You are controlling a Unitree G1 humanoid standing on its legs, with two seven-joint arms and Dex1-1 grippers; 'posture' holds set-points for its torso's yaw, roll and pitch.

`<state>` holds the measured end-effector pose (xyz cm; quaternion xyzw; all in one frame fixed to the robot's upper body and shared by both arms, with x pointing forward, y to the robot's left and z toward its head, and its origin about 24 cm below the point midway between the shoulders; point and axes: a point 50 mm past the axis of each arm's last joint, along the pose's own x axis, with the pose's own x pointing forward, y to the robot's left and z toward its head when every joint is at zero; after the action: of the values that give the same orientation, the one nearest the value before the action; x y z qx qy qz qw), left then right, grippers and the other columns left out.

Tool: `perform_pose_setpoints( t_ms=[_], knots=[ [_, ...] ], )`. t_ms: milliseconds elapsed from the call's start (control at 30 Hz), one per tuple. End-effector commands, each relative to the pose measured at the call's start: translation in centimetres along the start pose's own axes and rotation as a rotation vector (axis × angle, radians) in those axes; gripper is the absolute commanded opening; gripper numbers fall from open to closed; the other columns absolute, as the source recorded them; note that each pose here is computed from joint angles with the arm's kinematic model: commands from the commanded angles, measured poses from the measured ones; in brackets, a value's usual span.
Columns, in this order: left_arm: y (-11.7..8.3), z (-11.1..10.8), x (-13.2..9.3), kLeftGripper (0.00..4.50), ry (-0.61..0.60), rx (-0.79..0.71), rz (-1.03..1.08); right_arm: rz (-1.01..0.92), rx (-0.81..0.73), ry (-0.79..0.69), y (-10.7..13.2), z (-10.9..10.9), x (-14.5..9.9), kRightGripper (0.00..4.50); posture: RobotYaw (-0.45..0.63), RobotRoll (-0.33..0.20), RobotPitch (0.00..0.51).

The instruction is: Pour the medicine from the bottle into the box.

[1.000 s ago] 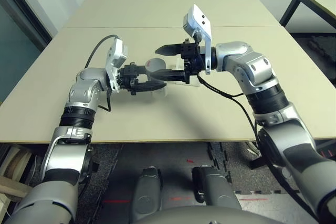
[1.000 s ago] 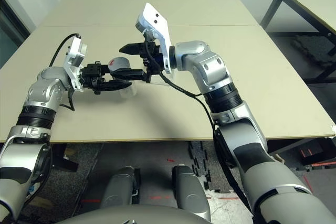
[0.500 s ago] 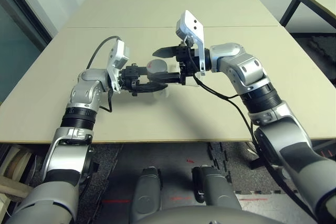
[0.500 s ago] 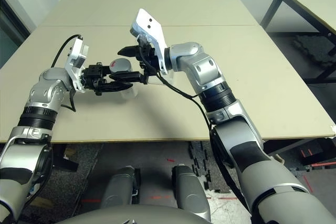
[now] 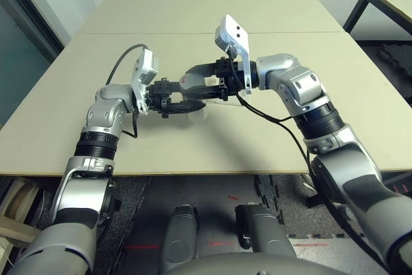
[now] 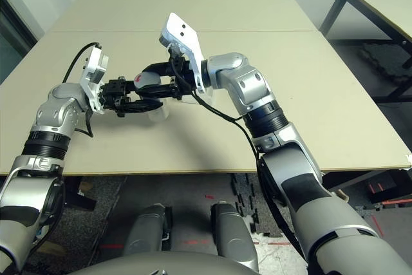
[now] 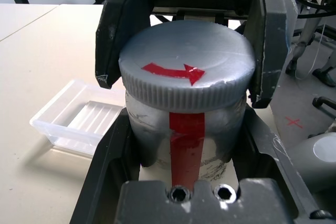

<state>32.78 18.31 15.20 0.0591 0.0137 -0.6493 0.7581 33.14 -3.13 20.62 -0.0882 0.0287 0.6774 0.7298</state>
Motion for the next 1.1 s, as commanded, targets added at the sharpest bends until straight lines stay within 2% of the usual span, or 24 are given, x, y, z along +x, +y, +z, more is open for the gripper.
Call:
perform_pose_setpoints(
  t_ms=[33,167,400,500,633,833,1100],
  knots=[
    [-0.2,0.1,0.2,2.55,0.012,0.009,-0.019,0.006,0.051,-0.067,0.1,1.1,0.1,2.60,0.01,0.000,0.073],
    [-0.2,0.1,0.1,2.55,0.013,0.009,-0.017,-0.011,0.101,-0.117,-0.1,1.9,-0.1,2.60,0.01,0.000,0.075],
    [-0.1,0.2,-0.4,2.55,0.020,0.011,-0.006,-0.076,0.100,-0.141,-0.9,2.1,-1.0,2.60,0.02,0.000,0.077],
    [0.0,0.1,-0.6,2.55,0.022,0.008,0.004,-0.144,0.089,-0.159,-1.9,2.5,-2.3,2.60,0.01,0.000,0.077],
    [0.1,0.1,-0.8,2.55,0.022,0.004,0.014,-0.300,0.048,-0.172,-3.6,2.9,-5.4,2.60,0.00,0.000,0.077],
    [0.5,0.5,-0.9,2.55,0.019,0.015,0.026,-0.571,0.067,-0.078,-5.3,-1.0,-11.4,2.60,-0.02,0.000,0.075],
    [1.0,0.7,-1.2,2.55,0.011,0.028,0.050,-0.863,0.138,0.050,-5.3,-7.7,-16.7,2.60,-0.02,0.000,0.076]
  ],
)
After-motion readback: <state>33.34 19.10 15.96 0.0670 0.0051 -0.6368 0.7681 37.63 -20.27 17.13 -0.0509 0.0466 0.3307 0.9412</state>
